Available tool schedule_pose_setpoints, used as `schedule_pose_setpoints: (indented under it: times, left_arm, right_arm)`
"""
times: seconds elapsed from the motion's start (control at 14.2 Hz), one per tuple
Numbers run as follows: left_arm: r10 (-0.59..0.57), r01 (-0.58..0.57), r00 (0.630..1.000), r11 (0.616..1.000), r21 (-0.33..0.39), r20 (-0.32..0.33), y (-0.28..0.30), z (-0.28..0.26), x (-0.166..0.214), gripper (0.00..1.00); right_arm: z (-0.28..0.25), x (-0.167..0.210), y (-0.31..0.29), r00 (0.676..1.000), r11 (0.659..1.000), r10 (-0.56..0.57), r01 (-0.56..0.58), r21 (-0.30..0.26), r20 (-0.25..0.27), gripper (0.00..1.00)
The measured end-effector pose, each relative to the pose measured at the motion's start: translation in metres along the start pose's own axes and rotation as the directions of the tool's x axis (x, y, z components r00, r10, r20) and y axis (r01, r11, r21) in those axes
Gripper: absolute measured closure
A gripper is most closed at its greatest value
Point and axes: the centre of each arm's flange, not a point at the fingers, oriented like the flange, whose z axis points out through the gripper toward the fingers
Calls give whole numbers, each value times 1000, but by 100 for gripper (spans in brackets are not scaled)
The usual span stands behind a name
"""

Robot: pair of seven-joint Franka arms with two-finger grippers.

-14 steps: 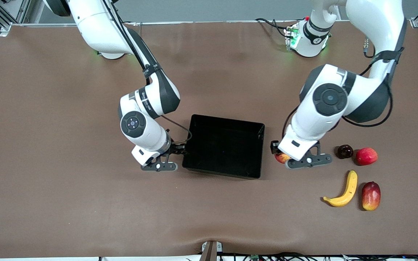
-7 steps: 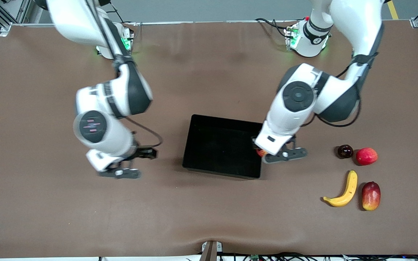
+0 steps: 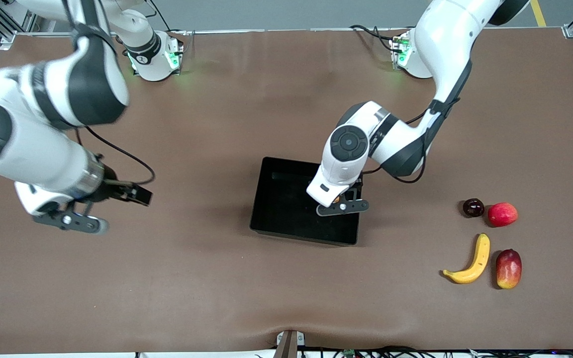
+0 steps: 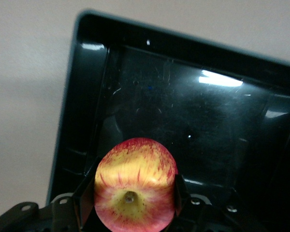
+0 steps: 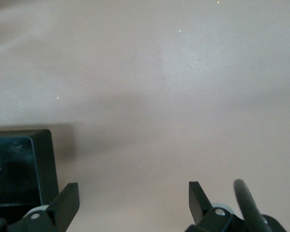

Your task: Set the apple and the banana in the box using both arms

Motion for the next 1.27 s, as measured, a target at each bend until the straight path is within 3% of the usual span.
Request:
schedule_pose_setpoints:
  times: [0.28, 0.77, 0.98, 1.27]
  left_arm:
    - [11, -12, 1000, 1000, 16, 26, 4, 37, 0, 31]
    - [9, -14, 996, 998, 56, 88, 3, 91, -4, 31]
    - [-4, -1, 996, 998, 58, 90, 5, 94, -6, 31]
    - [-11, 7, 997, 999, 51, 78, 4, 89, 0, 1]
  right_arm:
    - [-21, -9, 66, 999, 999, -35, 34, 40, 13, 0]
    - [-41, -55, 139, 997, 998, -68, 67, -9, -31, 0]
    - [-52, -75, 159, 997, 998, -61, 61, -3, -38, 0]
    - [-66, -71, 234, 986, 988, -157, 157, -1, -61, 0]
